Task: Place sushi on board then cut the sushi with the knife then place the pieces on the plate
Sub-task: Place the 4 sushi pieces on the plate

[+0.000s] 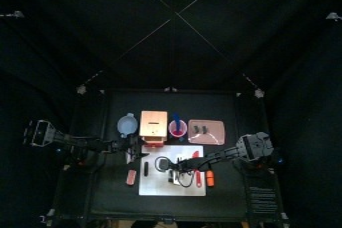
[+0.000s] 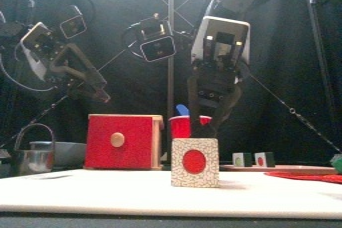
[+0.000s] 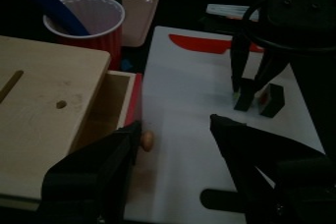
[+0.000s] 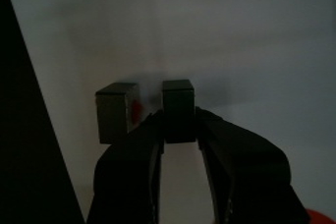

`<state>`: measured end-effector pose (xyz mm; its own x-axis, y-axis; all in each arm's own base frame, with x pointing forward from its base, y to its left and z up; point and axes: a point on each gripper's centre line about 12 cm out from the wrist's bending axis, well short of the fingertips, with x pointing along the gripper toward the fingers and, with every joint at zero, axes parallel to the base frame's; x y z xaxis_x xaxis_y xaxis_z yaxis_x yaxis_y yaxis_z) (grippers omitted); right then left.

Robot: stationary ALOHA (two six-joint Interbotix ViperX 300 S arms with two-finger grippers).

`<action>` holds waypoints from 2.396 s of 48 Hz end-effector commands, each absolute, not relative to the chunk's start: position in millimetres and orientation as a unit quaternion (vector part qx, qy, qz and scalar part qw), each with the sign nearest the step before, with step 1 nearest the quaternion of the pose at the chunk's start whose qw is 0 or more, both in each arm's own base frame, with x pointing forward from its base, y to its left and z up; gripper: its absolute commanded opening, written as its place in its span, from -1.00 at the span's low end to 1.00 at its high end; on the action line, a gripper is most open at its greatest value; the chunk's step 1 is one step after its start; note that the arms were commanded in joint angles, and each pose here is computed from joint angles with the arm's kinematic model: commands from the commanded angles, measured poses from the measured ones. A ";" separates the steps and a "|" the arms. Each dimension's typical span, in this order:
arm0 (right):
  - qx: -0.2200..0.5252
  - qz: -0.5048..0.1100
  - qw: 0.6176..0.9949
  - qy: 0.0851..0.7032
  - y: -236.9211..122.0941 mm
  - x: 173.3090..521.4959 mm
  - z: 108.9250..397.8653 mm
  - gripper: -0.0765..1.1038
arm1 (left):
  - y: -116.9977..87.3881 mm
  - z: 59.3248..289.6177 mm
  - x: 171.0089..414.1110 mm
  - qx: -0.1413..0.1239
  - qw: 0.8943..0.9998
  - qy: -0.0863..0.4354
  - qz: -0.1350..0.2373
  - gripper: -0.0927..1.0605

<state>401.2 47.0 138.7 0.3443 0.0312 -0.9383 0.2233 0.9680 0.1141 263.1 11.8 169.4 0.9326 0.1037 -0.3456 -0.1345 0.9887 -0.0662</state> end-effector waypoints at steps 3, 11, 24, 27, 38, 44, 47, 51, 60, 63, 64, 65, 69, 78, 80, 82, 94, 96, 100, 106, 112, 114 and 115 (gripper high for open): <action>0.194 -0.125 0.811 0.537 -5.1 359.1 178.4 0.02 | 13.5 172.3 265.6 -0.045 0.983 0.168 0.064 0.76; 0.291 -0.253 0.765 0.516 -68.4 270.7 178.0 0.02 | 13.5 170.0 266.9 -0.045 0.982 0.172 0.064 0.76; 0.418 -0.380 0.692 0.450 -116.4 183.1 168.2 0.03 | 13.6 164.6 275.9 -0.044 0.980 0.184 0.065 0.76; 0.431 -0.404 0.682 0.431 -126.9 176.6 163.0 0.05 | 13.6 162.8 275.6 -0.044 0.979 0.187 0.065 0.76; 0.471 -0.436 0.668 0.376 -136.1 181.1 147.3 0.32 | 14.2 161.0 274.5 -0.039 0.979 0.190 0.064 0.76; 0.473 -0.445 0.675 0.350 -144.5 187.0 141.7 0.33 | 13.3 158.7 272.0 -0.039 0.978 0.194 0.063 0.76; 0.472 -0.451 0.675 0.345 -149.0 190.1 140.1 0.33 | 12.4 156.9 270.8 -0.038 0.978 0.197 0.061 0.76; 0.461 -0.449 0.678 0.355 -151.4 194.8 139.2 0.35 | 12.4 155.0 269.1 -0.038 0.977 0.200 0.061 0.76; 0.455 -0.447 0.680 0.361 -152.8 199.4 141.2 0.74 | 12.1 154.3 268.1 -0.040 0.977 0.201 0.062 0.76; 0.455 -0.448 0.680 0.360 -151.7 197.9 145.3 0.80 | 12.1 154.0 267.8 -0.040 0.977 0.201 0.062 0.76; 0.456 -0.447 0.682 0.357 -150.6 197.3 150.0 0.80 | 12.1 154.5 268.2 -0.040 0.977 0.200 0.062 0.76; 0.454 -0.446 0.685 0.355 -149.8 196.6 154.4 0.80 | 12.1 154.5 268.2 -0.040 0.977 0.200 0.062 0.76; 0.437 -0.432 0.693 0.377 -135.6 193.0 175.4 0.80 | 12.1 154.5 268.2 -0.041 0.977 0.200 0.062 0.76; 0.401 -0.245 0.764 0.441 -30.0 246.1 218.4 0.80 | 13.0 156.3 269.9 -0.041 0.977 0.197 0.064 0.76; 0.373 -0.199 0.786 0.452 -6.6 266.9 222.7 0.80 | 13.8 158.6 271.9 -0.041 0.978 0.193 0.064 0.76; 0.342 -0.161 0.804 0.459 12.2 289.3 226.1 0.80 | 13.8 161.0 274.0 -0.040 0.979 0.190 0.064 0.76; 0.177 -0.039 0.826 0.533 70.1 408.8 204.4 0.80 | 16.4 168.0 279.7 -0.041 0.981 0.178 0.068 0.76; 0.164 -0.024 0.820 0.548 75.3 420.2 199.7 0.80 | 16.4 167.9 279.3 -0.042 0.981 0.177 0.068 0.76; 0.140 -0.003 0.816 0.561 85.7 437.1 190.3 0.80 | 16.4 167.8 279.2 -0.043 0.981 0.178 0.068 0.76; 0.122 0.003 0.810 0.574 89.9 448.4 174.2 0.80 | 16.3 166.3 278.0 -0.041 0.980 0.181 0.068 0.76; 0.119 0.007 0.808 0.577 96.6 453.1 166.9 0.80 | 16.3 162.9 274.7 -0.041 0.979 0.186 0.068 0.76; 0.119 0.009 0.806 0.580 99.2 453.3 163.8 0.80 | 16.3 162.5 274.3 -0.041 0.979 0.187 0.068 0.76; 0.120 0.011 0.805 0.582 102.4 452.7 162.5 0.79 | 16.3 162.0 273.8 -0.041 0.979 0.187 0.068 0.76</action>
